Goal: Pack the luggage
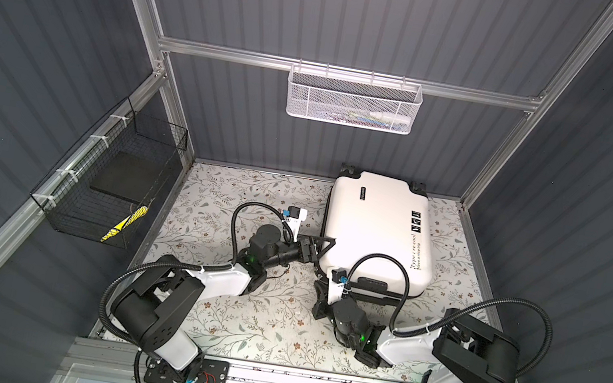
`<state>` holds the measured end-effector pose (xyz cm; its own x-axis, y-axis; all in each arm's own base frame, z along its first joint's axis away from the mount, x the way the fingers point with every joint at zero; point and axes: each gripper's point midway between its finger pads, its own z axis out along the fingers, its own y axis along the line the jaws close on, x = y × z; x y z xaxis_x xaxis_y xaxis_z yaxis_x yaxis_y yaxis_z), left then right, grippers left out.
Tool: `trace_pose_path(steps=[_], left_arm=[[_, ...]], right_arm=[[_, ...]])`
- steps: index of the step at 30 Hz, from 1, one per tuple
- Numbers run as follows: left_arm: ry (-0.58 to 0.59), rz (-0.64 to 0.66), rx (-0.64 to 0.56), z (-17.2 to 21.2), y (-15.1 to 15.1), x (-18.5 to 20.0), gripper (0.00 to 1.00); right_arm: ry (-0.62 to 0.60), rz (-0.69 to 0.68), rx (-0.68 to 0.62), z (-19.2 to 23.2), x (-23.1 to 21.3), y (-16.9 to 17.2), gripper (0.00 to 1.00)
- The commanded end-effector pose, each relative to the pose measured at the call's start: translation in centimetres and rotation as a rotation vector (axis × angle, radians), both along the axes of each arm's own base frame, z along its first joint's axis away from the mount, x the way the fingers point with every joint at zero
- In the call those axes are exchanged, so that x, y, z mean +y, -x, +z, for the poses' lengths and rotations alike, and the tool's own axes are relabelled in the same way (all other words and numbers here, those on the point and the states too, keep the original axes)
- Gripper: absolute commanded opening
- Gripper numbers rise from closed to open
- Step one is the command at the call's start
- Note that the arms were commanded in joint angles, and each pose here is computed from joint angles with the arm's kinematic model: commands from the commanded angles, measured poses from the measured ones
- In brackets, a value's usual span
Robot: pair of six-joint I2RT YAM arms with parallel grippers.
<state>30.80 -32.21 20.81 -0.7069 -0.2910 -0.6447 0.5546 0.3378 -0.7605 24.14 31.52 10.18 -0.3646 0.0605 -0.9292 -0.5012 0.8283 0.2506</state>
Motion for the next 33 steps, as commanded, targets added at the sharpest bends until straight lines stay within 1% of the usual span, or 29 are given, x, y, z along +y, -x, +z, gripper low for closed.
trace_pose_path(steps=[1, 4, 9, 17, 22, 25, 33], left_arm=[[-0.123, -0.101, 0.058, -2.9, 2.9, -0.8, 0.78], [-0.156, -0.092, 0.04, -2.6, 2.9, -0.5, 0.79], [-0.16, -0.1, 0.049, -2.8, 3.1, -0.5, 0.78], [-0.109, -0.135, 0.072, -3.2, 3.5, -1.1, 0.77], [-0.093, -0.149, 0.079, -3.5, 3.8, -1.5, 0.77], [-0.089, -0.152, 0.085, -3.8, 4.0, -1.5, 0.76], [-0.068, -0.143, 0.095, -4.1, 4.1, -1.3, 0.76]], right_arm=[[-0.123, 0.033, -0.017, 2.4, 0.4, 0.3, 0.0], [-0.126, 0.024, -0.015, 2.2, -0.2, 0.3, 0.0], [-0.126, 0.027, -0.013, 2.3, -0.3, 0.4, 0.0], [-0.14, 0.037, -0.001, 2.3, 0.3, 0.3, 0.0], [-0.148, 0.078, -0.009, 3.5, 2.8, 0.1, 0.0], [-0.146, 0.077, -0.011, 3.6, 3.7, -0.5, 0.0], [-0.172, 0.061, 0.008, 3.1, 3.6, -0.9, 0.0]])
